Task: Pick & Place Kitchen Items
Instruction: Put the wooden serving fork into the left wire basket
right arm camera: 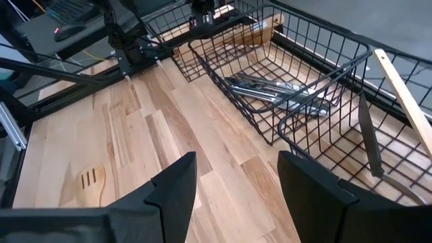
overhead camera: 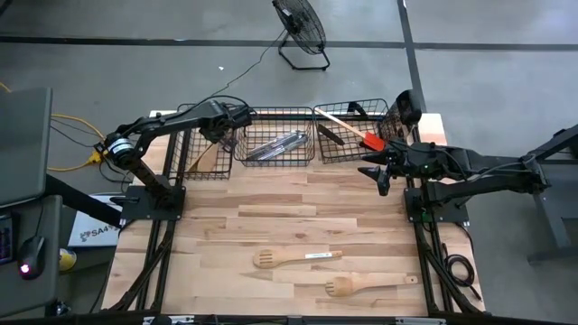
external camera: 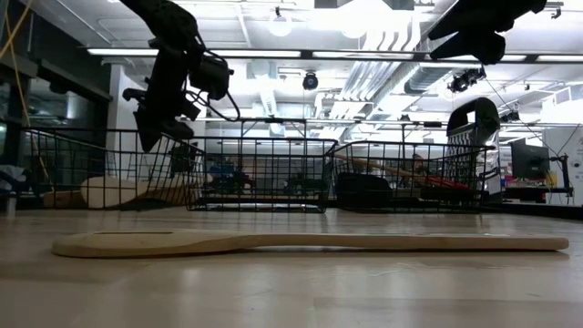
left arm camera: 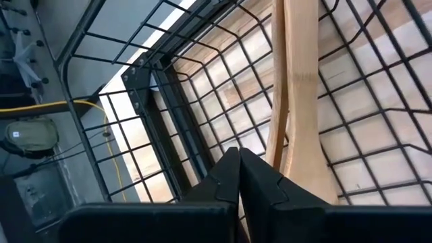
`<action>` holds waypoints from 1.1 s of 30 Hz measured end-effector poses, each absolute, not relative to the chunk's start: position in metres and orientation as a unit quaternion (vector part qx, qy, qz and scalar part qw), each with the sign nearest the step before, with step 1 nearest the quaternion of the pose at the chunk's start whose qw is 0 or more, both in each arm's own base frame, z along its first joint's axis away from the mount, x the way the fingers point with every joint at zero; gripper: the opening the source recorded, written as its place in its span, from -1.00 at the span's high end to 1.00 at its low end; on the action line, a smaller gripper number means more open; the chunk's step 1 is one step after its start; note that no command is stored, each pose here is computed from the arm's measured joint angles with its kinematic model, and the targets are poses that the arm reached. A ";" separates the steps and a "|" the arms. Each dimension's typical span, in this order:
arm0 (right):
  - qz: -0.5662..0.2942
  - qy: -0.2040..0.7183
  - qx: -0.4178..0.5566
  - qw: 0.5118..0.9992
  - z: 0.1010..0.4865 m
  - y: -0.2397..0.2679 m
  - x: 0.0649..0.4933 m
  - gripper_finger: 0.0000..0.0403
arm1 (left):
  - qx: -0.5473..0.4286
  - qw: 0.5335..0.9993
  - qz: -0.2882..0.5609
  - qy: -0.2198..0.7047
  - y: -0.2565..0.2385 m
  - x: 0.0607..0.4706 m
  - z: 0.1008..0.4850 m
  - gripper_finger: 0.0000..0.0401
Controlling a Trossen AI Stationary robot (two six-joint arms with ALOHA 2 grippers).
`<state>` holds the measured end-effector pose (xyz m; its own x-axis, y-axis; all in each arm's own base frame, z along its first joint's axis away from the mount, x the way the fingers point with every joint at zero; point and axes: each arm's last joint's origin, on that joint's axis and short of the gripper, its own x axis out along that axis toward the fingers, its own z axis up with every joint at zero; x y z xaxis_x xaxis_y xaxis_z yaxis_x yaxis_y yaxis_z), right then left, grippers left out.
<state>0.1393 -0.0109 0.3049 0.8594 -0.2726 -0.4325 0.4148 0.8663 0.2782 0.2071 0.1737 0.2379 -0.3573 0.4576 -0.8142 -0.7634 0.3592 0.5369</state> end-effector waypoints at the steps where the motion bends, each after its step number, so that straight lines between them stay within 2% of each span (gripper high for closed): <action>1: -0.183 0.196 0.185 0.946 0.304 -0.011 0.139 0.01 | -0.124 0.552 0.551 0.613 0.174 0.207 0.238 0.98; 8: -0.187 0.208 0.188 0.942 0.302 -0.011 0.138 0.01 | -0.110 0.558 0.548 0.614 0.172 0.204 0.245 0.97; 15: -0.188 0.205 0.196 0.940 0.302 -0.011 0.138 0.01 | -0.114 0.593 0.561 0.566 0.161 0.189 0.274 0.97; 24: -0.189 0.204 0.200 0.939 0.302 -0.011 0.138 0.01 | -0.139 0.666 0.530 0.507 0.135 0.172 0.308 0.96; 33: -0.190 0.203 0.209 0.937 0.302 -0.011 0.138 0.01 | -0.101 0.759 0.443 0.466 0.111 0.188 0.323 0.88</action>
